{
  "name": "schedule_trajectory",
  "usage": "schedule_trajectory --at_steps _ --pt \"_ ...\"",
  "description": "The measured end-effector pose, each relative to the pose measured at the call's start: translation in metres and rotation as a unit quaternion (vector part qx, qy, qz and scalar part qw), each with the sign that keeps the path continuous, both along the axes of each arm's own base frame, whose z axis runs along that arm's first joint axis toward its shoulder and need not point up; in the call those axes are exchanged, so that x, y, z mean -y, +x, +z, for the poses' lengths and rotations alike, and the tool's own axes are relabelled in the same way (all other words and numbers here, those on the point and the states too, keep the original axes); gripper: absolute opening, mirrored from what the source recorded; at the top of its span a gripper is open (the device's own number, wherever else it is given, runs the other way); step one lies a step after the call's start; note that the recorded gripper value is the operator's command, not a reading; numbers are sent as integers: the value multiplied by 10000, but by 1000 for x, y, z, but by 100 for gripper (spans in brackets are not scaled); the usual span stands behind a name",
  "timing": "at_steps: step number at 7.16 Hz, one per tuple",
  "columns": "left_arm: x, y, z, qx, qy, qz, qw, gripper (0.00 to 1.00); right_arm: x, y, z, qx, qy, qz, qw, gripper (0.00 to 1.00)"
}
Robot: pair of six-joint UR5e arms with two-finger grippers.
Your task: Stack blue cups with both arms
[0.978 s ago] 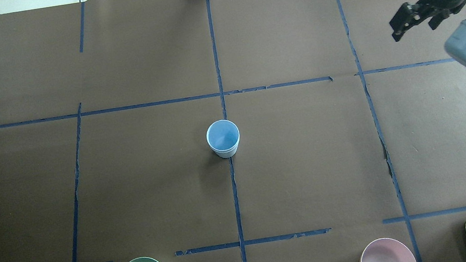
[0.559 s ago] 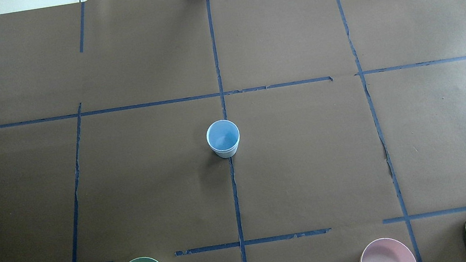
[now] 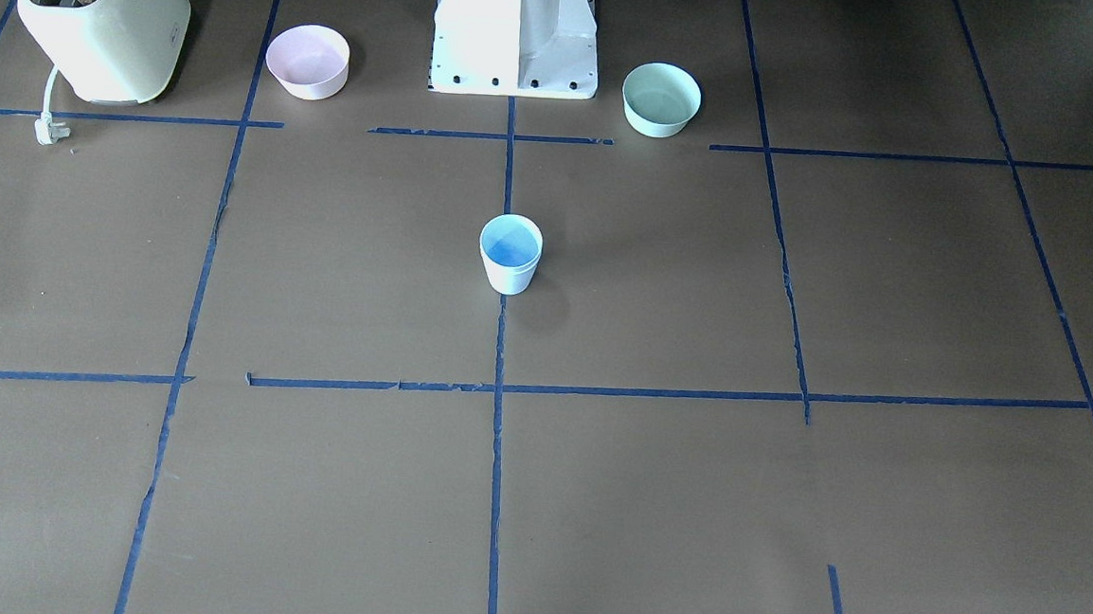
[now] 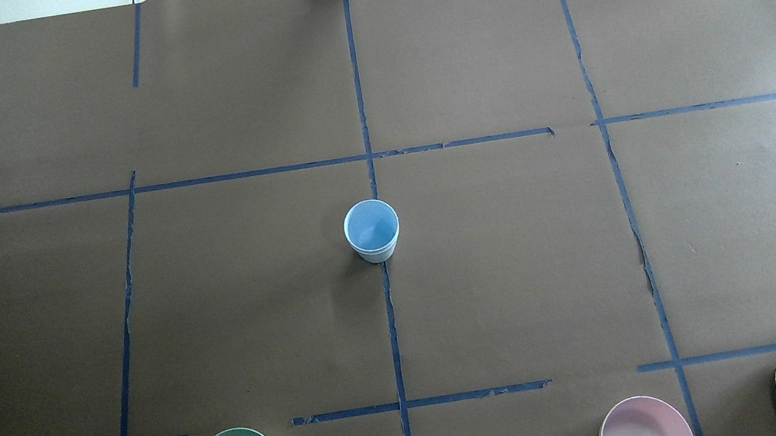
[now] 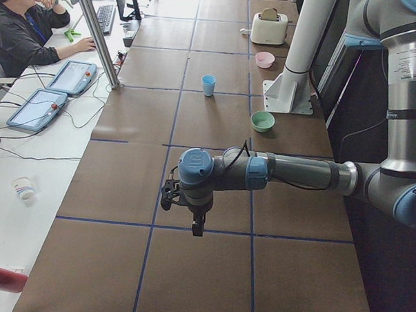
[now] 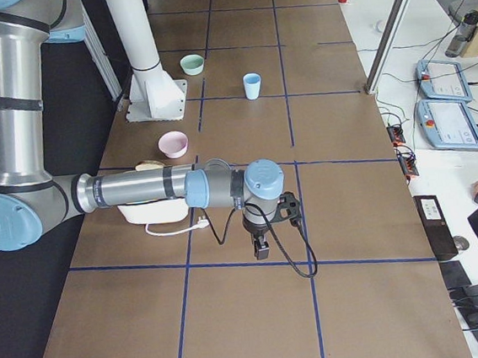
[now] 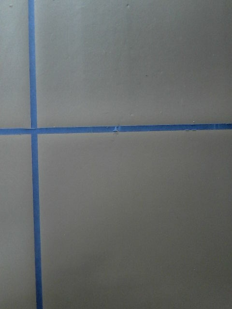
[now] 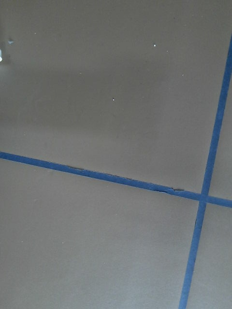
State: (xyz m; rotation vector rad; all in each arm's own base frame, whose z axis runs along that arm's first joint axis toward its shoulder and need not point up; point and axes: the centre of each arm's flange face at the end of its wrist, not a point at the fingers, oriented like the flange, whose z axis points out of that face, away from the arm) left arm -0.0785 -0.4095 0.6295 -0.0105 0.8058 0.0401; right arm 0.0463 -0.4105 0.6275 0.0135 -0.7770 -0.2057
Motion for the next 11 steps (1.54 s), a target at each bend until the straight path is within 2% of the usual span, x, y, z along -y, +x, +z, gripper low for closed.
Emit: schedule_trajectory --at_steps 11 --pt "-3 0 5 3 -61 8 10000 100 -2 0 -6 18 57 -1 10000 100"
